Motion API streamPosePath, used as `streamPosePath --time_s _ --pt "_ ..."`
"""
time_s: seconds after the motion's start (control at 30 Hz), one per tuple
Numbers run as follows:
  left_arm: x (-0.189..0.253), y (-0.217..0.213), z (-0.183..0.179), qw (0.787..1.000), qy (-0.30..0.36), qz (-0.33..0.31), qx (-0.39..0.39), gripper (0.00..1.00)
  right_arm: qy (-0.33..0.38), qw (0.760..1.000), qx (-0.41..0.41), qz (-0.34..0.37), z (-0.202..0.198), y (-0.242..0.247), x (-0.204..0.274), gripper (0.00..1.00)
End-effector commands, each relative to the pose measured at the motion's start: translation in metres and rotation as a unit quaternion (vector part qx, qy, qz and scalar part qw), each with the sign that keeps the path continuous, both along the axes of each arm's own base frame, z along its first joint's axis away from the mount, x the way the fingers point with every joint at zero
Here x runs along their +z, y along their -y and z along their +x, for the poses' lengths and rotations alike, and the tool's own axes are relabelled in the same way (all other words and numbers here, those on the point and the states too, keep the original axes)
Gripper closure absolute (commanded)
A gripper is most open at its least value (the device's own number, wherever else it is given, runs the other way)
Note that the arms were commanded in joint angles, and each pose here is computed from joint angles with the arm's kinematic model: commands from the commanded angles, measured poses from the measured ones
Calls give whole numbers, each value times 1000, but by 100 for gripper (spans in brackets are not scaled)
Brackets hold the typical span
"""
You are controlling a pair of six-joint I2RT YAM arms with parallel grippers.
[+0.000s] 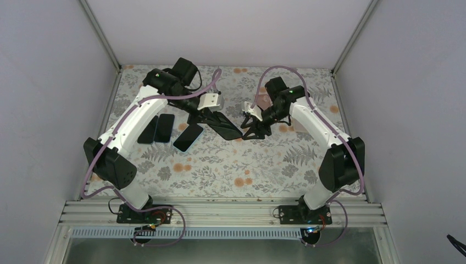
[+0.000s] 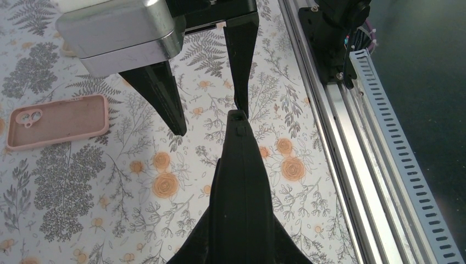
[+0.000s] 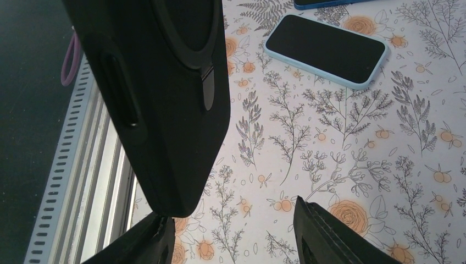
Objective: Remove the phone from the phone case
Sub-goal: Remove the phone case from the phone.
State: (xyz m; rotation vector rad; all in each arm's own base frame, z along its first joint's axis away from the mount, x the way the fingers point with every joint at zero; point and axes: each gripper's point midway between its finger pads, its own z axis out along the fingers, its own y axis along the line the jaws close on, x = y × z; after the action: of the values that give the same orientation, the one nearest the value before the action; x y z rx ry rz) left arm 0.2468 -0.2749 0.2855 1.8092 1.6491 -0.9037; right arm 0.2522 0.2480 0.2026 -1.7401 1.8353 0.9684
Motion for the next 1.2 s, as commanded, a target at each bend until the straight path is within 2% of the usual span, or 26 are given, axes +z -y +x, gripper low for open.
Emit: streamPosePath --time_s 0.0,0.27,0.43,0.77,1.0,1.17 --pt "15 8 -6 999 -5 -38 -19 98 16 999 9 31 5 -12 17 44" --pt "18 8 -20 998 -27 -50 -37 98 44 998 -26 31 32 -18 24 47" --pt "16 15 -46 995 -48 -57 -65 98 67 996 -55 15 60 -23 27 47" --pt "12 21 -69 991 -71 -64 -92 98 98 990 -99 30 101 -35 59 46" --pt "8 19 -62 994 -52 -46 -84 98 90 994 -57 6 76 -24 49 44" --pt "6 17 -55 996 -39 -30 -74 98 72 997 5 -13 14 2 43 36"
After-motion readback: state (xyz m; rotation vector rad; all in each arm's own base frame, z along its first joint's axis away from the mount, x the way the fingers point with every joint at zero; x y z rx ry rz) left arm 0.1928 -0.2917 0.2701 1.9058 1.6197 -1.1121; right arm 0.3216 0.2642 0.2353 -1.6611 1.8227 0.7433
